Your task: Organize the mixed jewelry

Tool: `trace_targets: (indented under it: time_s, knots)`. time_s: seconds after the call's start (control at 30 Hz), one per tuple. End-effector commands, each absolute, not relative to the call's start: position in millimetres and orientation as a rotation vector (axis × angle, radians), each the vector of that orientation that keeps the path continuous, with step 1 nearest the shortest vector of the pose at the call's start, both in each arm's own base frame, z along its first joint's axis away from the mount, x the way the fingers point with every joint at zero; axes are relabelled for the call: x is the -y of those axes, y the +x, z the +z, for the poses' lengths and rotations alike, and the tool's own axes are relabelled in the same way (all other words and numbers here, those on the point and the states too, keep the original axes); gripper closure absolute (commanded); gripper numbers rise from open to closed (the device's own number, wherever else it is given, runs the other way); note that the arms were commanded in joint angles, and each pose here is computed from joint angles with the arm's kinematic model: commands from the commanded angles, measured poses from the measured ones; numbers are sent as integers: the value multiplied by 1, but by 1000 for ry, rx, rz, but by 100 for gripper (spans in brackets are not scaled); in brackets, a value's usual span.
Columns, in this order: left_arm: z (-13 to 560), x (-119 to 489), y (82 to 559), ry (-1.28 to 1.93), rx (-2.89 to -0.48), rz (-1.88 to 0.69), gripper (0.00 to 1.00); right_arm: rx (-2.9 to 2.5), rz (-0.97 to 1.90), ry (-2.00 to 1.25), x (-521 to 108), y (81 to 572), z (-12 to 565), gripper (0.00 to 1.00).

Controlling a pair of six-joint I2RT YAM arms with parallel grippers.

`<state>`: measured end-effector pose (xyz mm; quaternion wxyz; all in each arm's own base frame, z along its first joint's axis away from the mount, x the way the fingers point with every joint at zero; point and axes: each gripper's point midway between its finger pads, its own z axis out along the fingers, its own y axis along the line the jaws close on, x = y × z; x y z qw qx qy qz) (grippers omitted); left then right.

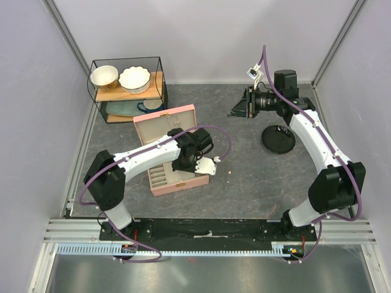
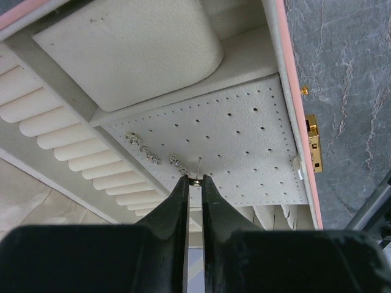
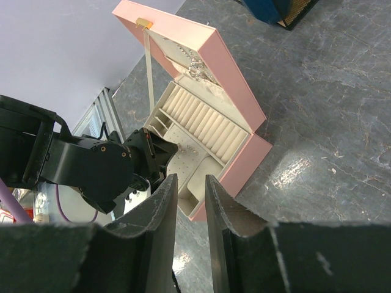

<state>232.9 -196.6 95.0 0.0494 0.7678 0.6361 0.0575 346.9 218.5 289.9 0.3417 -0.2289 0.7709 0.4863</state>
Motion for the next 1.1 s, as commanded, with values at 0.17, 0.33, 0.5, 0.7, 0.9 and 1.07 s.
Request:
trace_targets:
  time_s: [0.17,0.33,0.5,0.7,0.9,1.07]
  knots:
    - [100,205,240,2333,-1898,196,99,-1969,1256,-628,-217,346,294,68]
    - [101,206,239,2329,-1900,182,98,-1970,1256,-629,-217,346,294,68]
    - [105,209,239,2316,-1895,167,98,-1972,1258,-627,-217,347,293,68]
    - [108,212,238,2306,-1893,148,98,-1974,1259,-628,-218,347,292,68]
    - [107,211,237,2313,-1900,143,98,-1973,1261,-629,-218,347,292,68]
    - [105,208,235,2320,-1905,148,98,-1974,1259,-628,-218,346,292,68]
